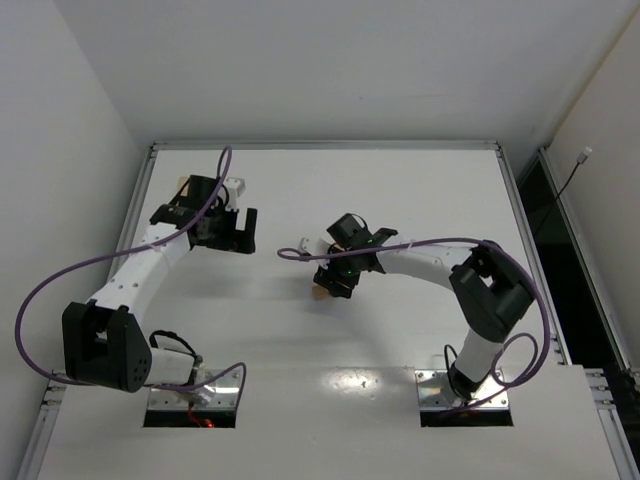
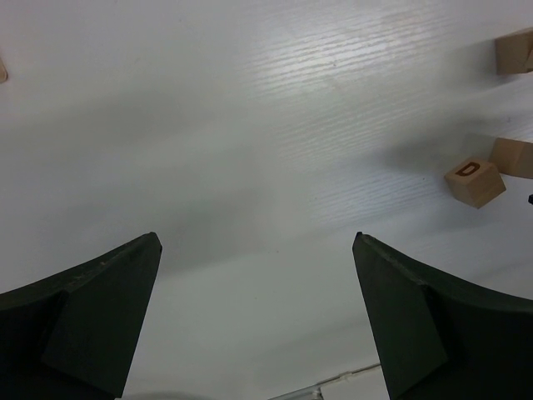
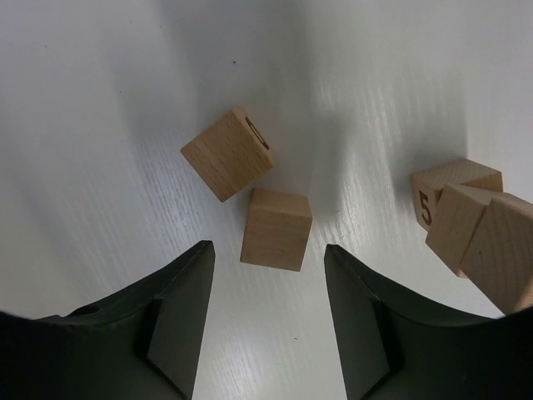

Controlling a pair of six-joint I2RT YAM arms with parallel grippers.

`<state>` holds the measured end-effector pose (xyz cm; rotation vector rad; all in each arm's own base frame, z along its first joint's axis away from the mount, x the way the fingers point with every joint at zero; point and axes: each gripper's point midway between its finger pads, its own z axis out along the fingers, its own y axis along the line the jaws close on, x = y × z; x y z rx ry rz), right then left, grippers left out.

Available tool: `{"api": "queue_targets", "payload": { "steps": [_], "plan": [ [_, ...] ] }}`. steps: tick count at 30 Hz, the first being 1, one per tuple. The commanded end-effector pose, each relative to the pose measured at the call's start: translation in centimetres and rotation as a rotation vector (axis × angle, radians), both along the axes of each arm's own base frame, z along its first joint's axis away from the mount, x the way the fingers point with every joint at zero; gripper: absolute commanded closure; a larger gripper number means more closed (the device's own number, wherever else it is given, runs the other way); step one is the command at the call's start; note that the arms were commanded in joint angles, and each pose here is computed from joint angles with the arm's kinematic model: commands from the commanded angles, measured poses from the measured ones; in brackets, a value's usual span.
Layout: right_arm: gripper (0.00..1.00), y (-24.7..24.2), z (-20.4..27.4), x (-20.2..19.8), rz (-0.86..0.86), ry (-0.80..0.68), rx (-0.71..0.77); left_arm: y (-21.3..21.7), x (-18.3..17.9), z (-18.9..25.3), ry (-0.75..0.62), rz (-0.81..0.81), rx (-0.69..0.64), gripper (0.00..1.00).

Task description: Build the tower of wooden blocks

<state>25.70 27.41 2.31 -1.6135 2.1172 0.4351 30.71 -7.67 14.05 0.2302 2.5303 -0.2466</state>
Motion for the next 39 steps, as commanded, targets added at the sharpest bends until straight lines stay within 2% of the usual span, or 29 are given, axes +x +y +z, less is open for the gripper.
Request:
{"api": "queue_targets", "payload": {
  "steps": [1, 12, 14, 17, 18, 19, 20, 24, 26, 31, 35, 39],
  "plan": [
    [0.48, 0.5, 0.6, 1.1, -0.026, -0.009, 0.000, -0.1, 1.1, 1.8, -0.053, 0.008, -0.031, 0.00],
    [0.48, 0.5, -0.4, 1.6, -0.044, 0.008, -0.037, 0.0, 1.2, 1.5, -0.042, 0.012, -0.037, 0.00],
    [0.52, 0.5, -0.6, 1.6, -0.052, 0.019, -0.042, 0.0, 1.2, 1.5, -0.042, 0.012, -0.037, 0.00],
    [0.70, 0.6, -0.7, 1.6, -0.052, 0.025, -0.048, 0.0, 1.3, 1.2, -0.033, 0.012, -0.035, 0.00],
    [0.84, 0.6, -0.7, 1.6, -0.052, 0.025, -0.048, 0.3, 1.3, 1.2, -0.033, 0.021, -0.035, 0.00],
    [0.90, 0.5, -1.0, 1.6, -0.051, 0.032, -0.054, 0.3, 1.3, 1.2, -0.033, 0.021, -0.035, 0.00],
    [1.00, 0.3, -1.1, 1.4, -0.051, 0.039, -0.061, 0.3, 1.3, 1.2, -0.033, 0.021, -0.035, 0.00],
    [1.00, 0.3, 0.0, 1.4, -0.044, 0.014, -0.043, 0.1, 1.3, 1.0, -0.032, 0.015, -0.044, 0.00],
    [1.00, -0.2, 0.3, 0.1, -0.004, 0.037, -0.038, 0.1, 1.1, 0.7, -0.023, 0.015, -0.042, 0.00],
    [1.00, -0.5, 5.9, -2.8, 0.167, 0.021, 0.072, 0.0, 0.7, 0.3, -0.018, 0.008, -0.052, 0.00],
    [1.00, -2.8, 9.7, -5.2, 0.324, 0.022, 0.090, 0.0, 0.5, 0.2, -0.021, -0.001, -0.046, 0.00],
    [1.00, -3.4, 12.6, -4.9, 0.351, 0.026, 0.100, 0.2, 0.7, 0.3, -0.031, 0.005, -0.040, 0.00]
  ]
}}
